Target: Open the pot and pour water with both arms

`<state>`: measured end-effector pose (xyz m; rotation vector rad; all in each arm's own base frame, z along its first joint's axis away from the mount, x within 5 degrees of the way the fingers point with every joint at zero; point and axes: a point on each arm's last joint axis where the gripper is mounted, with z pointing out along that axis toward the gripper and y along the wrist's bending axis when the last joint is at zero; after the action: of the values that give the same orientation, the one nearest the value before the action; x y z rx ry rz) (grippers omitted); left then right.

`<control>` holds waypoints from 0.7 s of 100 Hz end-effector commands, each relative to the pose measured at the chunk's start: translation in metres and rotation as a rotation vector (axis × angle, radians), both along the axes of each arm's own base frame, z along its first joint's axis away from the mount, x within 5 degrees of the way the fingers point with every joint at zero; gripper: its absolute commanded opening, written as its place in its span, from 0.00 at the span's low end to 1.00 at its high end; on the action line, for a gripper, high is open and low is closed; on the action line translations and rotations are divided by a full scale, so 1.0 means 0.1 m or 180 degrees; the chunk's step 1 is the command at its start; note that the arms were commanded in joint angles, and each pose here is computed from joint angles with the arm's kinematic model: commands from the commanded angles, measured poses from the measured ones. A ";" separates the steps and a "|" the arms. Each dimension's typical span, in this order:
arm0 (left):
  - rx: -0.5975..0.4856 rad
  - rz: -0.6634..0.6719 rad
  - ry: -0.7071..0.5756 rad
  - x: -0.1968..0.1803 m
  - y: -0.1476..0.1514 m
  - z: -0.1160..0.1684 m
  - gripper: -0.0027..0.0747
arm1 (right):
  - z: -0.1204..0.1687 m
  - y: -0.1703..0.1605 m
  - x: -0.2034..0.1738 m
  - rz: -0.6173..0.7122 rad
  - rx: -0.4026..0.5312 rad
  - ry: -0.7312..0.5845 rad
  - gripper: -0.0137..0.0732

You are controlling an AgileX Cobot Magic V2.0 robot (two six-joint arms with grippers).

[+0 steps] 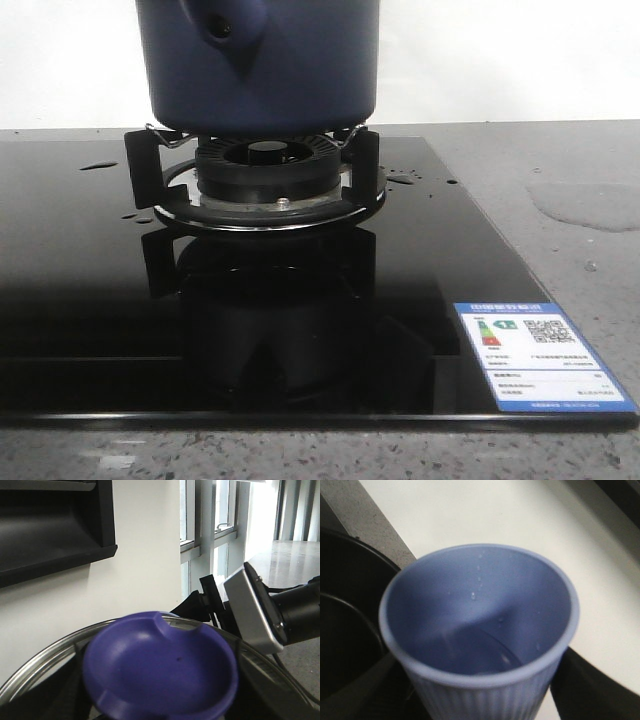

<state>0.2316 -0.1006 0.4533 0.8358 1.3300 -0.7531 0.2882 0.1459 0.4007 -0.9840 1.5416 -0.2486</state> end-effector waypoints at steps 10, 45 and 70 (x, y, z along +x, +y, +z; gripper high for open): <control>-0.0375 -0.0030 -0.0145 -0.13 0.02 0.26 0.37 | 0.26 0.15 -0.08 0.0296 -0.0279 -0.0621 0.44; -0.0375 -0.0030 -0.0145 -0.13 0.02 0.26 0.37 | 0.16 0.27 -0.01 0.0454 -0.0984 -0.0927 0.44; -0.0375 -0.0030 -0.0145 -0.13 0.02 0.26 0.37 | 0.06 0.32 0.08 0.0551 -0.1541 -0.1143 0.44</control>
<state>0.2316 -0.1006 0.4533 0.8358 1.3300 -0.7531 0.3030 0.1777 0.3789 -1.3708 1.2442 -0.6078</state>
